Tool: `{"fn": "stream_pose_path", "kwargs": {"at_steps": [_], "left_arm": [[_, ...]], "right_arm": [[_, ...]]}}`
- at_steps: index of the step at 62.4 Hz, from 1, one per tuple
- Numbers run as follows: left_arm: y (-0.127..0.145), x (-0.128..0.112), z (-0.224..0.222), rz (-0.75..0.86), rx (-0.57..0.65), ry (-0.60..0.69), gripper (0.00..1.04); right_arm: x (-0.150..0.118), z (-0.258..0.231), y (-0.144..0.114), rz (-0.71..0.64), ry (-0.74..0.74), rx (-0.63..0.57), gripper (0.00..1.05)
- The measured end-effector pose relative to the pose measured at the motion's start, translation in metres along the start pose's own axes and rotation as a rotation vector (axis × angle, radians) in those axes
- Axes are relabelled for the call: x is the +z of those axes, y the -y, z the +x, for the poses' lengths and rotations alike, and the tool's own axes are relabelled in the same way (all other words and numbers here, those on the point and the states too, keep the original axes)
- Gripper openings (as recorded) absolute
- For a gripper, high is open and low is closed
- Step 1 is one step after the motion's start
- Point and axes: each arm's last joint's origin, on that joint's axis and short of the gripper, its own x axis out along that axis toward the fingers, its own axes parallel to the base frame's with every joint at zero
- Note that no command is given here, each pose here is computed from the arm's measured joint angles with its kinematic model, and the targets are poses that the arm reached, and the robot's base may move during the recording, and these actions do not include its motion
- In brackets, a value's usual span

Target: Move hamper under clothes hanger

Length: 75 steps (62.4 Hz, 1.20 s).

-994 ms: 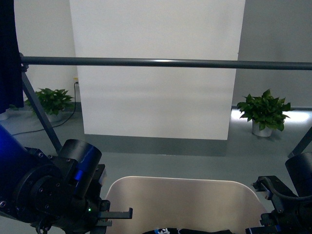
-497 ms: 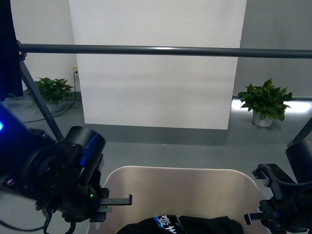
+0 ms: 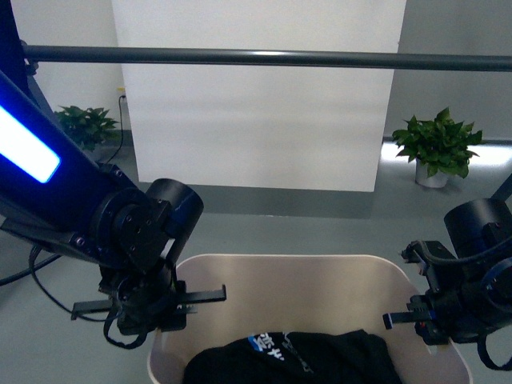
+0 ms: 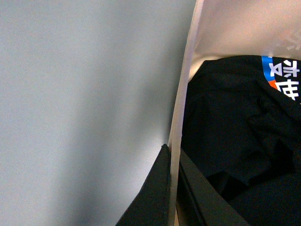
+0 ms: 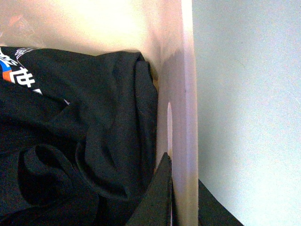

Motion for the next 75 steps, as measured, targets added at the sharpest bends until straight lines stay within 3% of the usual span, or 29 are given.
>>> {"fn": "stream_pose_path", "kwargs": {"at_steps": [19,45,50,75], "left_arm": [[0.006,0.019,0.034,-0.012,-0.004,-0.012,0.04],[0.005,0.017,0.062,-0.032,-0.064,-0.027,0.04],[0.002,0.015,0.064,-0.058,-0.063,-0.037,0.16],[-0.01,0.027,0.054,-0.098,-0.05,0.015,0.69]], "right_arm": [[0.01,0.039,0.002,0.01,-0.042,-0.009,0.02],[0.01,0.065,0.002,0.018,-0.061,-0.024,0.02],[0.01,0.066,0.002,0.019,-0.051,-0.023,0.03],[0.019,0.051,0.008,0.07,0.013,-0.049,0.55]]}}
